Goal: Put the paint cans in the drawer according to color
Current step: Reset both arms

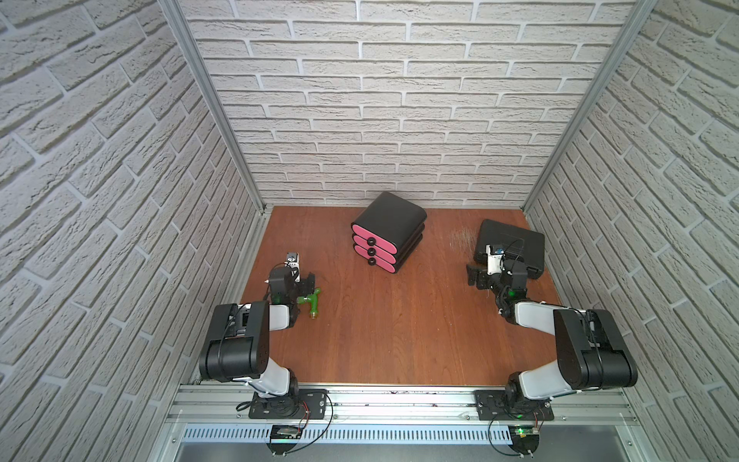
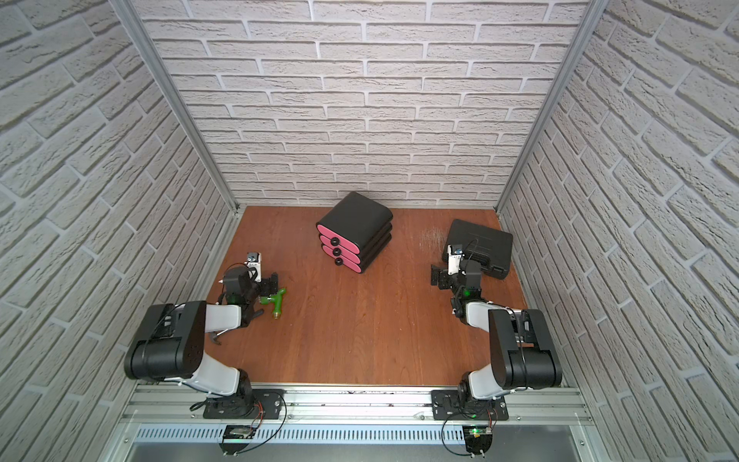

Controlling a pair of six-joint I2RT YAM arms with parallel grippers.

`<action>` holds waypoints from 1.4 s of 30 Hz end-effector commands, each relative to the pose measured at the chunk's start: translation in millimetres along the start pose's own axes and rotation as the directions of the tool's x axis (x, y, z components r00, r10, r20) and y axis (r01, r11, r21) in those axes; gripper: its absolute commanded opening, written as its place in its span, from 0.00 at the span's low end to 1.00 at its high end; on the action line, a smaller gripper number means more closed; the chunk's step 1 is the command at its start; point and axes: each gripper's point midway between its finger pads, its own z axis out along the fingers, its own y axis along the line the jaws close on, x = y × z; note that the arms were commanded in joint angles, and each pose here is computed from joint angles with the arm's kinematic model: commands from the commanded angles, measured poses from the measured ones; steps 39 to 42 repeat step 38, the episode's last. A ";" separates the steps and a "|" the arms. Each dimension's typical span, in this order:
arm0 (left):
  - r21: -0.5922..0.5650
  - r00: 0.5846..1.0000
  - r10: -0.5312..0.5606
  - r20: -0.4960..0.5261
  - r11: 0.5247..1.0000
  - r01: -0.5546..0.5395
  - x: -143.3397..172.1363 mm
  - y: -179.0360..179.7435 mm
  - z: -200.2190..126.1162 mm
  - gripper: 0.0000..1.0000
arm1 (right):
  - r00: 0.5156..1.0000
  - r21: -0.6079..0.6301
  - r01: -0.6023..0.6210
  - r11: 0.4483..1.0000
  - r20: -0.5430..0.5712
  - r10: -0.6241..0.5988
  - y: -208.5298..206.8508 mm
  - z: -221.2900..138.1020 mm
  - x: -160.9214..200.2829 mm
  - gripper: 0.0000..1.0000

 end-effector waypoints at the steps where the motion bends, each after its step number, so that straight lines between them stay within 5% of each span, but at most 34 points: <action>1: -0.020 0.992 -0.026 0.125 0.999 0.029 -28.2 5.9 -1.6 0.98 | 0.997 0.091 0.009 0.996 0.072 -0.015 -6.3 -2.7 -12.3 0.99; 6: -0.019 0.993 -0.026 0.119 0.999 0.029 -27.6 5.7 -1.1 0.99 | 0.990 0.198 0.040 0.979 0.123 -0.066 -6.3 -12.3 -4.1 0.99; 42: -0.019 0.992 -0.026 0.121 0.999 0.029 -27.7 5.8 -1.5 0.99 | 0.993 0.157 0.018 0.987 0.116 -0.037 -7.6 -8.0 -5.8 0.99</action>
